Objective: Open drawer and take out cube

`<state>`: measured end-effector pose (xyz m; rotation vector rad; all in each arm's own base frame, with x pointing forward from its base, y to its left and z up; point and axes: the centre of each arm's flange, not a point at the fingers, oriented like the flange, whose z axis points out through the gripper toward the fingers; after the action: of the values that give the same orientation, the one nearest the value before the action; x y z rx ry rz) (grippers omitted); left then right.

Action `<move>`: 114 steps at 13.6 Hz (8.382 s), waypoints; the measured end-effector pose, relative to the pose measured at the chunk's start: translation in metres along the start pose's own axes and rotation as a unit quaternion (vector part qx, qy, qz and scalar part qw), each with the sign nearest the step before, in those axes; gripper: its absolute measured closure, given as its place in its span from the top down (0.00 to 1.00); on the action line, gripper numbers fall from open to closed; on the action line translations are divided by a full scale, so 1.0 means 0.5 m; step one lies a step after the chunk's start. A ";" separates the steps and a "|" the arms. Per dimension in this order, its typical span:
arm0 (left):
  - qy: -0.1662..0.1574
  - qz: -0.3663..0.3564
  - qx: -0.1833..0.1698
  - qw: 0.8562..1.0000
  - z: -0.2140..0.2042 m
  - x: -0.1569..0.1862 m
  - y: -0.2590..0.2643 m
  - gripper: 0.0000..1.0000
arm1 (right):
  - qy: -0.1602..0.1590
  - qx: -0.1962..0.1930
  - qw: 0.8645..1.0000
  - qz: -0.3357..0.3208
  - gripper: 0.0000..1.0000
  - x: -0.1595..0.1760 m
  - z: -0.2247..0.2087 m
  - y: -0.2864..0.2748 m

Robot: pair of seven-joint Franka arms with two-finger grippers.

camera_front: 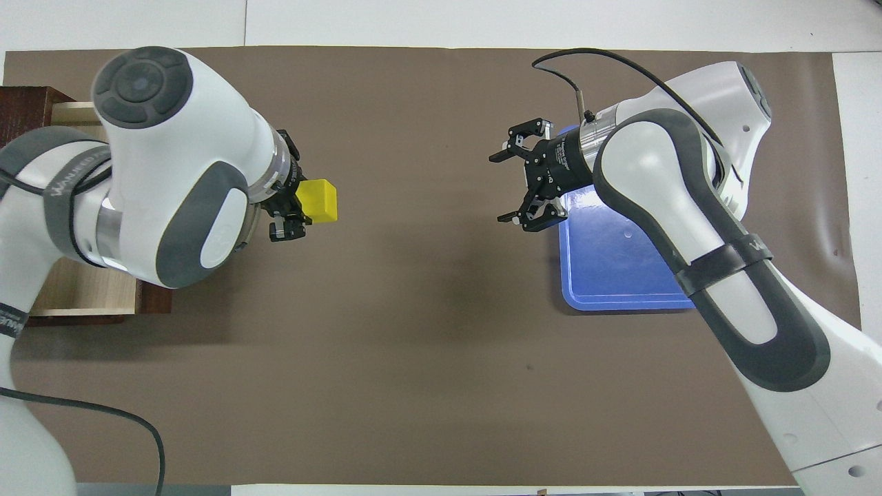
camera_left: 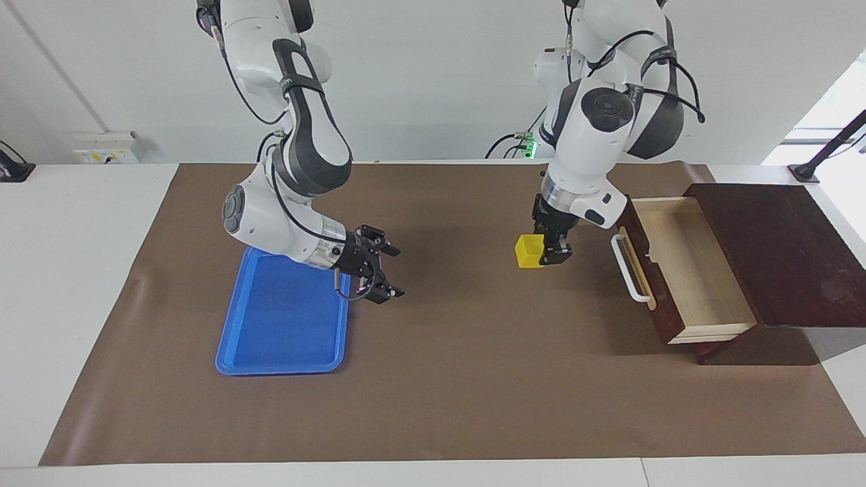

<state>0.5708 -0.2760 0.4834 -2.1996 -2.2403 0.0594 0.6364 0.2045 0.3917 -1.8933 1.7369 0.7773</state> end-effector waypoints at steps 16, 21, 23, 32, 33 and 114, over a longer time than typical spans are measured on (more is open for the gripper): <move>0.011 -0.039 0.016 0.999 0.063 -0.157 0.004 0.56 | -0.003 0.034 0.998 -0.052 1.00 -0.145 0.127 0.027; 0.010 -0.040 0.014 0.999 0.071 -0.157 0.005 0.56 | -0.005 0.035 0.998 -0.049 0.98 -0.161 0.137 0.012; 0.010 -0.040 0.014 0.999 0.071 -0.157 0.006 0.56 | -0.004 0.037 0.999 -0.038 0.97 -0.178 0.146 -0.004; 0.008 -0.040 0.011 0.999 0.070 -0.157 0.007 0.56 | 0.001 0.024 1.000 -0.013 0.96 -0.207 0.202 -0.012; 0.008 -0.040 0.010 0.999 0.070 -0.157 0.007 0.56 | 0.001 0.024 1.000 -0.012 0.96 -0.208 0.202 -0.012; 0.021 0.511 0.052 0.858 -0.182 0.460 0.000 1.00 | -0.019 0.084 0.996 0.001 0.93 0.498 -0.104 -0.035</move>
<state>0.5688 -0.0436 0.5684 -2.9545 -0.7742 0.1197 0.6709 -0.0121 0.2617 -1.7553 1.7248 0.6421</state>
